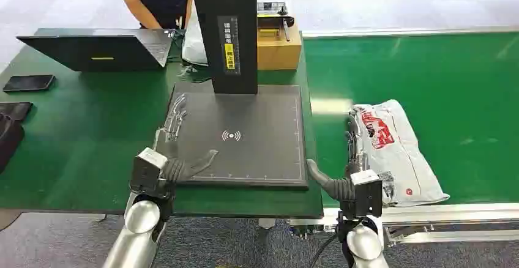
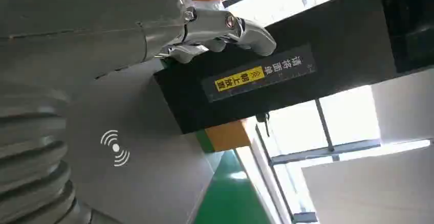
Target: Moved the parcel from conveyor to table for the left to box.
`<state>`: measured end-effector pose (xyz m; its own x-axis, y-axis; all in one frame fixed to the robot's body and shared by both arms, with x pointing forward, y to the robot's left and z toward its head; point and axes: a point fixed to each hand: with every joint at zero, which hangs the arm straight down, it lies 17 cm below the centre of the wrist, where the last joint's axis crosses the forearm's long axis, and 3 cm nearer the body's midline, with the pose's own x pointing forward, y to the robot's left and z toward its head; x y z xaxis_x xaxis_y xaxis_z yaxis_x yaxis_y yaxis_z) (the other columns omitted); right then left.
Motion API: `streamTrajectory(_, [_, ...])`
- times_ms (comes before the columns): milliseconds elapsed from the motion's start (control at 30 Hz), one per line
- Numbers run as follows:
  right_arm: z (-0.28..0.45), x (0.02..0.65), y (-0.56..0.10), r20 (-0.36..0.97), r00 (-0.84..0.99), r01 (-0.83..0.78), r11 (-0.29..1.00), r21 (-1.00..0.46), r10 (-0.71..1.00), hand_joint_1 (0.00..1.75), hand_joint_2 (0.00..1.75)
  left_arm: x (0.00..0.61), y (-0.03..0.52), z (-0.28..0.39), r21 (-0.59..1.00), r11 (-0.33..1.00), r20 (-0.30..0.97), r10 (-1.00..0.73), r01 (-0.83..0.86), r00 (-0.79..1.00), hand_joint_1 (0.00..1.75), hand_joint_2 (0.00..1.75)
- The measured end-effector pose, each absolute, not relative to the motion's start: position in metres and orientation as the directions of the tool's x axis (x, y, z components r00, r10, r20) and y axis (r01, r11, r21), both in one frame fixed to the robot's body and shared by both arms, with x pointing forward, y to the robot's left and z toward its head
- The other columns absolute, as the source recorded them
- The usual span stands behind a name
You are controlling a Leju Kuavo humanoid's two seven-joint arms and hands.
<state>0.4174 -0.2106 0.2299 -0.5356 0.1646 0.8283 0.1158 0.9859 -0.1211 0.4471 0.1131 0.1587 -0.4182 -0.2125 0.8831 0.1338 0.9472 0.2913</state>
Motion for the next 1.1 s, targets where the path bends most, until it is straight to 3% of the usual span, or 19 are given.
streamTrajectory(500, [0.221, 0.423, -0.227, 0.841, -0.472, 0.187, 0.962, -0.199, 0.265, 0.0, 1.75, 0.44, 0.112, 0.152, 0.304, 0.942, 0.89, -0.228, 0.142, -0.396, 0.0, 1.75])
streamTrajectory(1100, [0.196, 0.442, -0.316, 0.839, -0.299, 0.399, 0.859, -0.322, 0.454, 0.0, 1.75, 0.427, 0.116, 0.15, 0.307, 0.942, 0.891, -0.236, 0.134, -0.387, 0.0, 1.75])
